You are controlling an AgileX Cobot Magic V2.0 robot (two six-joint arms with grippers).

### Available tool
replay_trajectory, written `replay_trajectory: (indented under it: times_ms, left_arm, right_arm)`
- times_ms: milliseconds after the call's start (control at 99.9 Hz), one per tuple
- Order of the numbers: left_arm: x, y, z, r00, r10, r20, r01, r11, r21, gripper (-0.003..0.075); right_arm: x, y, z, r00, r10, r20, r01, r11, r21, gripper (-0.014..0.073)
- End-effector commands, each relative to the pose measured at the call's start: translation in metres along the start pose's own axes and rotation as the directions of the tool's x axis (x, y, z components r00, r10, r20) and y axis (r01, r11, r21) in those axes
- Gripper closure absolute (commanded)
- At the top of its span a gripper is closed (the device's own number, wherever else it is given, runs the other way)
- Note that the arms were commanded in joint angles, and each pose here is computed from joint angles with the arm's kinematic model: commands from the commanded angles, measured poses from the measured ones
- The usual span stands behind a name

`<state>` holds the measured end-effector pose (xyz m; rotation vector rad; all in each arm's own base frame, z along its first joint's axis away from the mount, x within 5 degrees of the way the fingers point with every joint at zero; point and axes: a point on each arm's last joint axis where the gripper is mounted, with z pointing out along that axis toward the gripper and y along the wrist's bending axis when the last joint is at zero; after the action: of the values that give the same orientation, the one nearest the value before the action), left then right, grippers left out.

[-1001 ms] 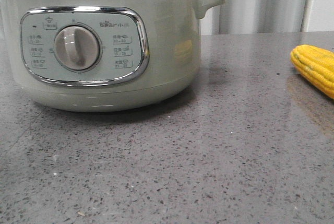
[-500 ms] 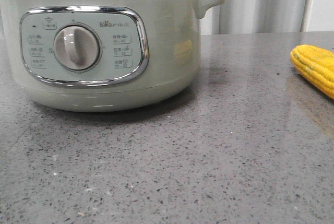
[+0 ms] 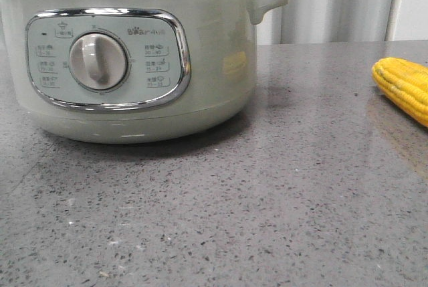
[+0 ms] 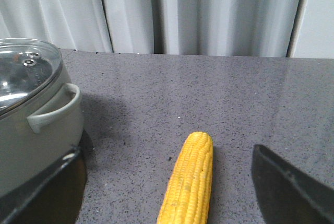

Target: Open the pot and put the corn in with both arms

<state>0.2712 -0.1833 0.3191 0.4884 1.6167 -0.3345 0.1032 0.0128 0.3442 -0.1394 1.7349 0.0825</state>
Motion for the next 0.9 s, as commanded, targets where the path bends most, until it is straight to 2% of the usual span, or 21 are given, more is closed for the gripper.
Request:
replay_trajectory:
  times_ms: [0,150,360,540,750,891]
  left_arm:
    - [-0.017,0.003,-0.003,0.996,-0.04,0.08,0.042,0.999,-0.026,0.021]
    - [-0.016,0.003,-0.003,0.996,-0.059,0.065,0.061,0.998,-0.026,0.0123]
    - [-0.015,0.002,-0.003,0.996,-0.059,0.061,0.061,0.998,-0.023,0.0121]
    - [-0.011,-0.004,-0.003,0.998,-0.059,0.012,0.059,0.998,0.009,0.0127]
    - [-0.014,-0.024,-0.005,0.999,0.013,0.032,-0.016,0.997,0.08,0.0209]
    - [-0.014,-0.024,-0.005,0.999,0.013,0.033,-0.016,0.997,0.08,0.029]
  right_arm:
    - [-0.017,-0.002,-0.002,0.996,-0.014,0.092,0.012,1.0,0.022,0.005]
    - [-0.017,-0.002,-0.002,0.996,-0.012,0.092,0.01,1.0,0.021,0.005]
    - [-0.017,-0.002,-0.002,0.996,0.002,0.094,-0.003,1.0,0.016,0.005]
    - [-0.017,-0.002,-0.002,0.996,0.006,0.094,-0.007,1.0,0.014,0.005]
    - [-0.017,-0.002,-0.002,0.996,0.006,0.094,-0.007,1.0,0.014,0.005]
    - [-0.017,-0.002,-0.002,0.996,0.006,0.092,-0.007,1.0,0.014,0.005]
